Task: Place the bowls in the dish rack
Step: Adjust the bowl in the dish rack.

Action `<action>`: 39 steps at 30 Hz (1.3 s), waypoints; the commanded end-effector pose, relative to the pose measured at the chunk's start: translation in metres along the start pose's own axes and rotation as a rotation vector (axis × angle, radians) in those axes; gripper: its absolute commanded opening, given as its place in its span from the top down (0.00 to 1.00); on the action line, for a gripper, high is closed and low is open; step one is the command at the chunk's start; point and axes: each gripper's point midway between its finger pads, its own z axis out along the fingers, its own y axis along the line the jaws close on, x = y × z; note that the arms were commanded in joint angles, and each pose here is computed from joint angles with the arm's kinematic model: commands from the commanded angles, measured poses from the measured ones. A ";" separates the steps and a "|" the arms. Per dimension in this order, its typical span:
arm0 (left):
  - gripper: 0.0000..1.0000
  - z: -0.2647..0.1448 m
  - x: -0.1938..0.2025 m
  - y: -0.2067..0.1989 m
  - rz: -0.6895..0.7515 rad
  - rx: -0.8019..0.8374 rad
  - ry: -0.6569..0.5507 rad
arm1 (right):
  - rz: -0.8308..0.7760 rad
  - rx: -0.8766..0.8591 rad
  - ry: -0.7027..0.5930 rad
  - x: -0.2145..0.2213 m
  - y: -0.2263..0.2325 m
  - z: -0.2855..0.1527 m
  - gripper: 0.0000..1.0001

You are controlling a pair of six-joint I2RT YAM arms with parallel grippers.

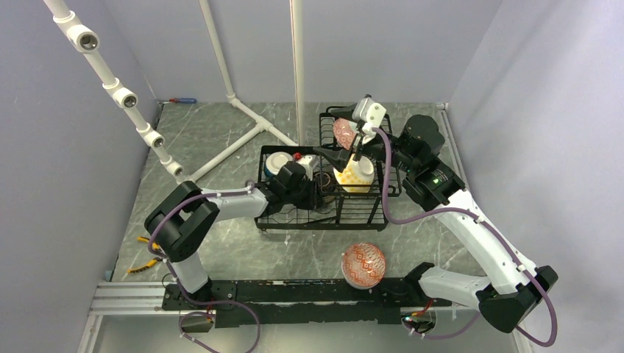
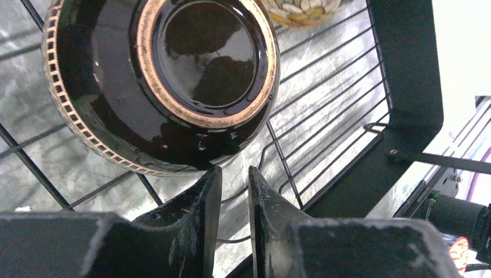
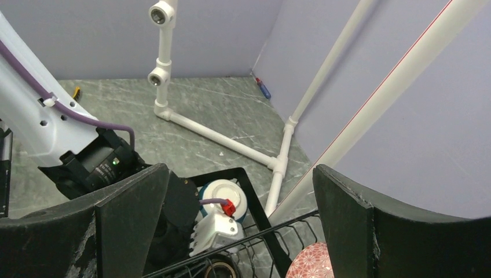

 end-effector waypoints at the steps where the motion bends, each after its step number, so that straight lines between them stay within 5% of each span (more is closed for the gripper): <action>1: 0.71 0.003 -0.047 -0.010 -0.034 0.037 -0.127 | -0.032 0.020 -0.041 -0.016 -0.003 -0.008 0.00; 18: 0.67 0.017 -0.085 -0.003 -0.003 0.049 -0.163 | -0.053 0.032 -0.055 -0.030 -0.001 -0.020 0.00; 28: 0.41 -0.089 -0.112 -0.023 0.160 0.024 -0.350 | -0.023 0.047 -0.061 -0.032 -0.002 -0.022 0.00; 35: 0.21 -0.164 -0.100 -0.009 0.297 -0.103 -0.344 | 0.052 0.116 -0.034 -0.028 -0.014 -0.023 0.00; 39: 0.13 -0.197 -0.083 -0.030 0.563 0.017 -0.307 | 0.100 0.196 -0.004 -0.023 -0.027 -0.031 0.00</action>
